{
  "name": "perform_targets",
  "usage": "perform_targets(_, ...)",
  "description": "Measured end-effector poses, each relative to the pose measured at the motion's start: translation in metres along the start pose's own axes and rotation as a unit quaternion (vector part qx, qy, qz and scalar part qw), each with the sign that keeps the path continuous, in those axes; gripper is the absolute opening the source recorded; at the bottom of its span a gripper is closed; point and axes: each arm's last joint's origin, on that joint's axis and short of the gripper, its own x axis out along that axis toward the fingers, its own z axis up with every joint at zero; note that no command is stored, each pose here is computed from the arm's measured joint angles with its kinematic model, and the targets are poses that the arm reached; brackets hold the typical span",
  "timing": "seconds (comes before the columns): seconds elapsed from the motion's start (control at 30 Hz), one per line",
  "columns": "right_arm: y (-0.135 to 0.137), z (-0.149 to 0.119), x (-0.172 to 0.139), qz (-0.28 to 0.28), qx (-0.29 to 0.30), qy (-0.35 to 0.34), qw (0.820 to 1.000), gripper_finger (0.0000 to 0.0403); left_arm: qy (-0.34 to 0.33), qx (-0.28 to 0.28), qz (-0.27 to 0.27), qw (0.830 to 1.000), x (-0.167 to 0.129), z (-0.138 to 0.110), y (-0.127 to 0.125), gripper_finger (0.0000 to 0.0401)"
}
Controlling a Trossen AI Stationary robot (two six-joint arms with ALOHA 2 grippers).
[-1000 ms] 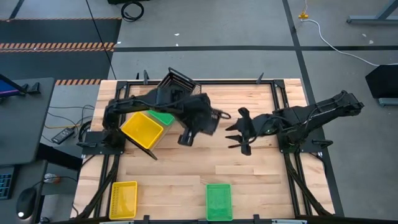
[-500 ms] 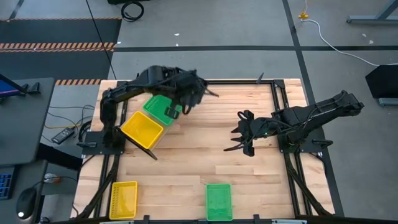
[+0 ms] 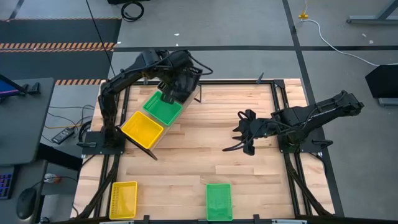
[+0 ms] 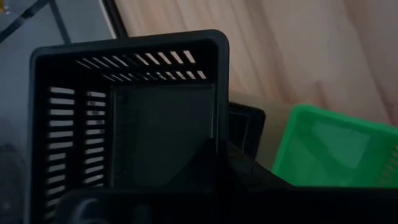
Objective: Stack baskets on shelf by color
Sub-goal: Stack the black bin on top of the other black bins on the shelf
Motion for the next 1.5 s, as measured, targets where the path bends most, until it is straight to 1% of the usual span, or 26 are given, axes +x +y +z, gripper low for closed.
perform_targets(0.13,-0.002,-0.004,0.0,-0.018,-0.009,0.018,1.0,0.0153,-0.002,-0.015,-0.005,1.0,0.001,-0.01,0.009,0.0006)
perform_targets(0.27,-0.003,-0.006,0.0,-0.022,-0.005,0.028,0.999,0.0153,-0.001,-0.012,-0.002,1.0,0.0,-0.016,0.011,0.0006)
perform_targets(0.33,-0.003,-0.007,0.0,-0.023,0.005,0.03,0.999,0.0153,0.002,-0.013,-0.005,1.0,-0.004,-0.023,0.009,0.0006)
perform_targets(0.47,-0.003,-0.006,0.0,-0.028,0.014,0.026,0.999,0.0154,0.015,-0.015,-0.012,1.0,-0.013,-0.046,0.001,0.0006)
perform_targets(0.6,-0.004,-0.005,0.0,-0.045,0.021,0.017,0.999,0.0154,0.018,0.001,-0.015,1.0,-0.012,-0.057,-0.012,0.0006)
perform_targets(0.8,-0.004,-0.005,0.0,-0.049,0.02,0.015,0.999,0.0154,-0.013,0.011,0.017,1.0,0.007,-0.054,-0.015,0.0006)
perform_targets(0.9,-0.004,-0.005,0.0,-0.046,0.021,0.016,0.999,0.0154,-0.005,0.021,0.004,1.0,0.017,-0.054,-0.017,0.0007)
perform_targets(1.03,-0.004,-0.005,0.0,-0.046,0.024,0.016,0.999,0.0154,-0.025,0.04,-0.003,0.999,0.024,-0.048,-0.02,0.0008)
perform_targets(1.13,-0.004,-0.005,0.0,-0.047,0.032,0.015,0.998,0.0154,-0.035,0.062,0.0,0.997,0.023,-0.044,-0.022,0.0007)
perform_targets(1.2,-0.004,-0.005,0.0,-0.047,0.032,0.015,0.998,0.0154,-0.045,0.07,-0.009,0.996,0.023,-0.042,-0.024,0.0007)
perform_targets(1.3,-0.004,-0.005,0.0,-0.047,0.032,0.016,0.998,0.0154,-0.063,0.07,-0.022,0.995,0.023,-0.041,-0.024,0.0009)
perform_targets(1.5,-0.004,-0.005,0.0,-0.047,0.032,0.016,0.998,0.0154,-0.058,0.066,-0.021,0.996,0.024,-0.048,-0.02,0.0011)
